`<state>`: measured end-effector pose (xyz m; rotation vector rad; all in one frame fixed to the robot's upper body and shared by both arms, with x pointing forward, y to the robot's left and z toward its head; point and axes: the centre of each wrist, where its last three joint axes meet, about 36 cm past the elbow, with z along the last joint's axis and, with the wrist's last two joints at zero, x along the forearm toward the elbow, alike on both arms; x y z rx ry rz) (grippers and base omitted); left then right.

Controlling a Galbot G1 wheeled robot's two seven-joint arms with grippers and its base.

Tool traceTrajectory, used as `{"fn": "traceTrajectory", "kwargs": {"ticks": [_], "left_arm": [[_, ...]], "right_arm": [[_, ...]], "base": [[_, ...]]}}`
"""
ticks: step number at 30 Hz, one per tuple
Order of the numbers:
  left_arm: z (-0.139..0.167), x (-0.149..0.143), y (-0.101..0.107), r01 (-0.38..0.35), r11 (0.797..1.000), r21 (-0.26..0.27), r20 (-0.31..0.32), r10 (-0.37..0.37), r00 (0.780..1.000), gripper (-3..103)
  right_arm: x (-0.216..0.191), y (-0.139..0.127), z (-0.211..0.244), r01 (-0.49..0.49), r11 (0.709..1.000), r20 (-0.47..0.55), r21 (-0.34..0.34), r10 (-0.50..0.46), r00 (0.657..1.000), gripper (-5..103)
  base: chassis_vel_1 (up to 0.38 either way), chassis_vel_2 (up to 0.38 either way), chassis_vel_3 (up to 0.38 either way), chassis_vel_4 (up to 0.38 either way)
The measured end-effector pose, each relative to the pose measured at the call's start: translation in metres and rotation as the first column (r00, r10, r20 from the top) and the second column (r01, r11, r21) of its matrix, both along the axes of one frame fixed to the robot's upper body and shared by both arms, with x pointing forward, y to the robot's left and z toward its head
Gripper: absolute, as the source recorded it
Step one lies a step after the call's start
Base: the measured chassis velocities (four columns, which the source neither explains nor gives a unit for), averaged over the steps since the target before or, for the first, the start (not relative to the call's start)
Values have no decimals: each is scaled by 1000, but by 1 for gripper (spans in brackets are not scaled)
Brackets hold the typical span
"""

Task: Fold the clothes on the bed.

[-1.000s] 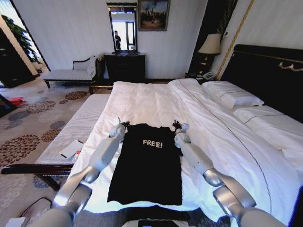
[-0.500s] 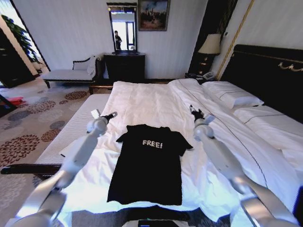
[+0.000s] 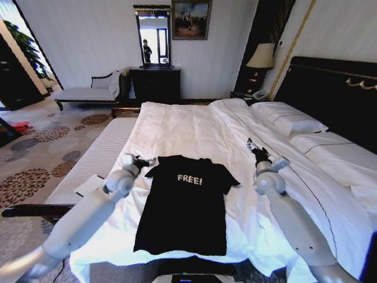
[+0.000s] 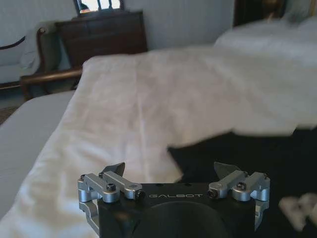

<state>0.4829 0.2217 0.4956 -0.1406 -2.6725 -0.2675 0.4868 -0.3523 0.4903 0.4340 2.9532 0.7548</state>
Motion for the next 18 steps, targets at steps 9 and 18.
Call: {"fn": "traceTrajectory", "kwargs": {"ticks": [9,18], "left_arm": [[-19,14,-20,7,997,77,-100,0,995,100],[-49,24,-49,45,992,116,-163,-26,986,100]], "right_arm": [[-2,-4,-7,19,1000,-16,12,-19,1000,100],[5,-3,-15,28,1000,-35,13,-28,999,100]], "base": [[0,0,0,0],[0,0,0,0]]}}
